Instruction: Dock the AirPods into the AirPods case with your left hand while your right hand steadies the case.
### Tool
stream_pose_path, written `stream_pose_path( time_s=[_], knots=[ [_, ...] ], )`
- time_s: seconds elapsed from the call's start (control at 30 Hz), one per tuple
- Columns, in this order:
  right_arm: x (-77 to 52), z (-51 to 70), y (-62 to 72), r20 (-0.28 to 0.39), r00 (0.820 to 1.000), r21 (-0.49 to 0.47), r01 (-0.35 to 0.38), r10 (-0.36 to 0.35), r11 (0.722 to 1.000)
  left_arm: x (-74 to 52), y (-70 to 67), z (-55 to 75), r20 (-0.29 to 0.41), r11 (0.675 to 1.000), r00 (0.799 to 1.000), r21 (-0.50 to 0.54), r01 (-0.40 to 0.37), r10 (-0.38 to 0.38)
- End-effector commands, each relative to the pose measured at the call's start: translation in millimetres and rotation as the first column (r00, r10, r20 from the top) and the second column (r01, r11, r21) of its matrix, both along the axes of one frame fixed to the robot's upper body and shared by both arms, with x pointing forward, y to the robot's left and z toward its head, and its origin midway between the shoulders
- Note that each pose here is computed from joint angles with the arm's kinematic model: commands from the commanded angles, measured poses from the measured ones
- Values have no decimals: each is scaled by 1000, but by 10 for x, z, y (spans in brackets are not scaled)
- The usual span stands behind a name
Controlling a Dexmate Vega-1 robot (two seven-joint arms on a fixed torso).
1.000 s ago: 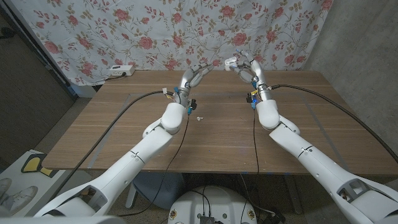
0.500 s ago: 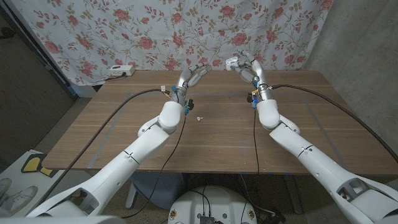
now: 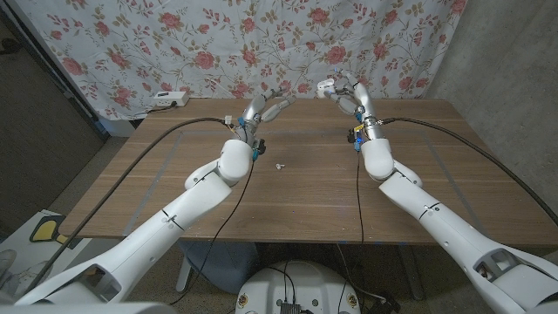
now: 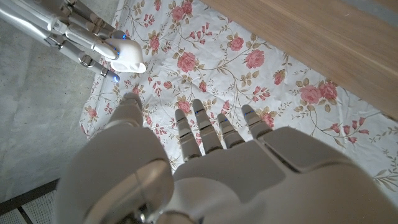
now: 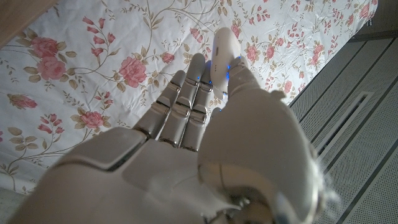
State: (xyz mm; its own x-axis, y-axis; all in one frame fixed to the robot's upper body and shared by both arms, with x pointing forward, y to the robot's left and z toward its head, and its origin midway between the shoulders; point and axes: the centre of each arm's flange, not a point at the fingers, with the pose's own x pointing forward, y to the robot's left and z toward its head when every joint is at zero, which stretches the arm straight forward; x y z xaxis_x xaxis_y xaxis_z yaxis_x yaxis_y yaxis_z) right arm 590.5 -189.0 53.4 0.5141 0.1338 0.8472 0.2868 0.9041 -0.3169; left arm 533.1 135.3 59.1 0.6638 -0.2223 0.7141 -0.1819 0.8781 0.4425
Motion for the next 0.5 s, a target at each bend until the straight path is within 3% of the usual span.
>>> stream_pose_path(
  time_s=[0.03, 0.1, 0.17, 0.5],
  knots=[
    [-26, 21, -73, -5, 1000, -6, 0, 0, 1000, -79, 231, -15, 173, 918, 921, 135, -373, 349],
    [-28, 17, -70, -6, 1000, -8, 4, -4, 1000, -54, 261, -6, 134, 933, 940, 138, -332, 315],
    [-34, 12, -66, -3, 1000, -6, 7, -7, 1000, -59, 270, -16, 164, 920, 928, 156, -360, 335],
    [-47, -20, -77, -5, 1000, 8, -2, 2, 1000, -148, 285, 27, 157, 858, 900, 272, -436, 407]
  ],
)
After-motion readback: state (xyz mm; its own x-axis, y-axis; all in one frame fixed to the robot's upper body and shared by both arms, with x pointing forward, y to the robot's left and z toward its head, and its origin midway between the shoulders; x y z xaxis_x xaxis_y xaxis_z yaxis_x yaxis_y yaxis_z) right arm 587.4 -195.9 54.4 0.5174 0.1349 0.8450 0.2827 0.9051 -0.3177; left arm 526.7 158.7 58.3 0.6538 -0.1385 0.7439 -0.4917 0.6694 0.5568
